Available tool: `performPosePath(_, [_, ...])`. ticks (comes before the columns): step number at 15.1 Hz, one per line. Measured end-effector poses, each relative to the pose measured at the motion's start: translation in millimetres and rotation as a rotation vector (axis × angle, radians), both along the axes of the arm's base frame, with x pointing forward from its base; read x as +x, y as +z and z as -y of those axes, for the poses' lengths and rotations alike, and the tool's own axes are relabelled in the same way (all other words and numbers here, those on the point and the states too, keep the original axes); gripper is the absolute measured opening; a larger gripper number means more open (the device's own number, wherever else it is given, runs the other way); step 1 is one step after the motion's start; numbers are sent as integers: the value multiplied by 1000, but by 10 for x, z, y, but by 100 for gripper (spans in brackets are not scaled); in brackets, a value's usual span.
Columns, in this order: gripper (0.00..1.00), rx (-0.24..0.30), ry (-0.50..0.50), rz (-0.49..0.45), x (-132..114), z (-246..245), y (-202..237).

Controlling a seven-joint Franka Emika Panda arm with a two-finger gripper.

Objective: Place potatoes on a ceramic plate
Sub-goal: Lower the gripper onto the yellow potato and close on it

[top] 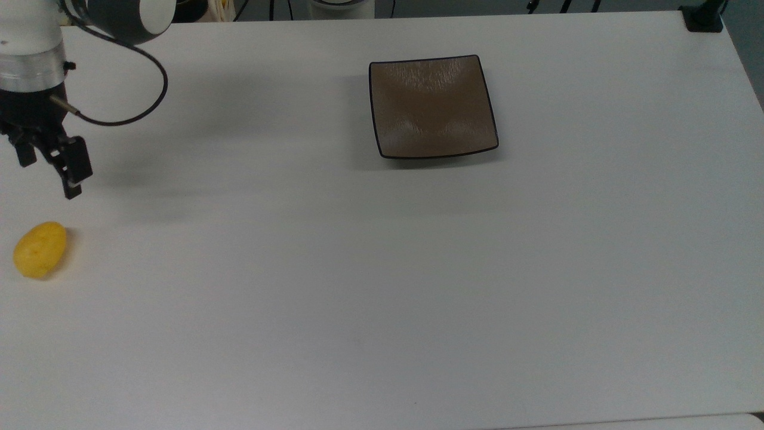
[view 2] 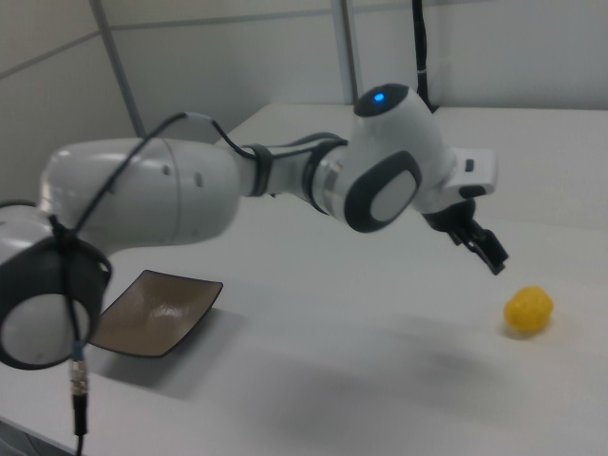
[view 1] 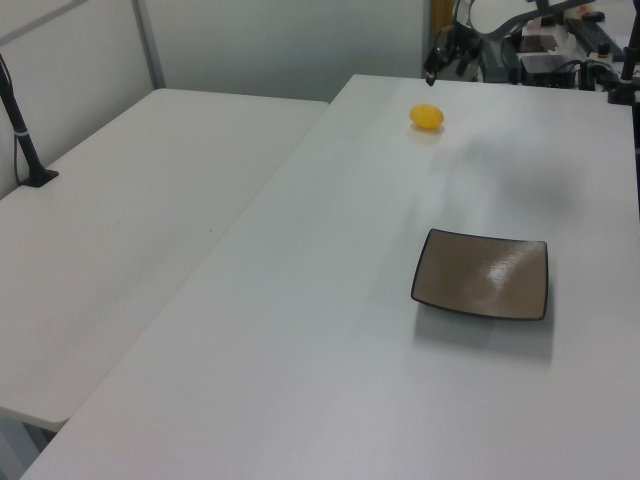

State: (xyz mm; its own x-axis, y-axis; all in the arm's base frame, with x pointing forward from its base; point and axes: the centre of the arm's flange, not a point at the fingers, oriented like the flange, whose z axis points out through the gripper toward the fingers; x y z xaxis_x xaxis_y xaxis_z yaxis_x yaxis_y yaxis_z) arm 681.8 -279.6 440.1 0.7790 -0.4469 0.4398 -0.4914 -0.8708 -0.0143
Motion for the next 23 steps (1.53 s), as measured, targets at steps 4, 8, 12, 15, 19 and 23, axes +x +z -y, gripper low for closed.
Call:
performPosePath(4, [100, -20, -28, 77, 247, 117, -385])
performPosePath(8, [100, -39, -42, 121, 321, 271, -696])
performPosePath(12, [100, -39, -52, 116, 317, 363, -812])
performPosePath(15, [100, -44, -61, 124, 327, 451, -934])
performPosePath(19, [100, -47, -67, 126, 344, 522, -1054])
performPosePath(23, [100, -48, -67, 125, 377, 539, -1125])
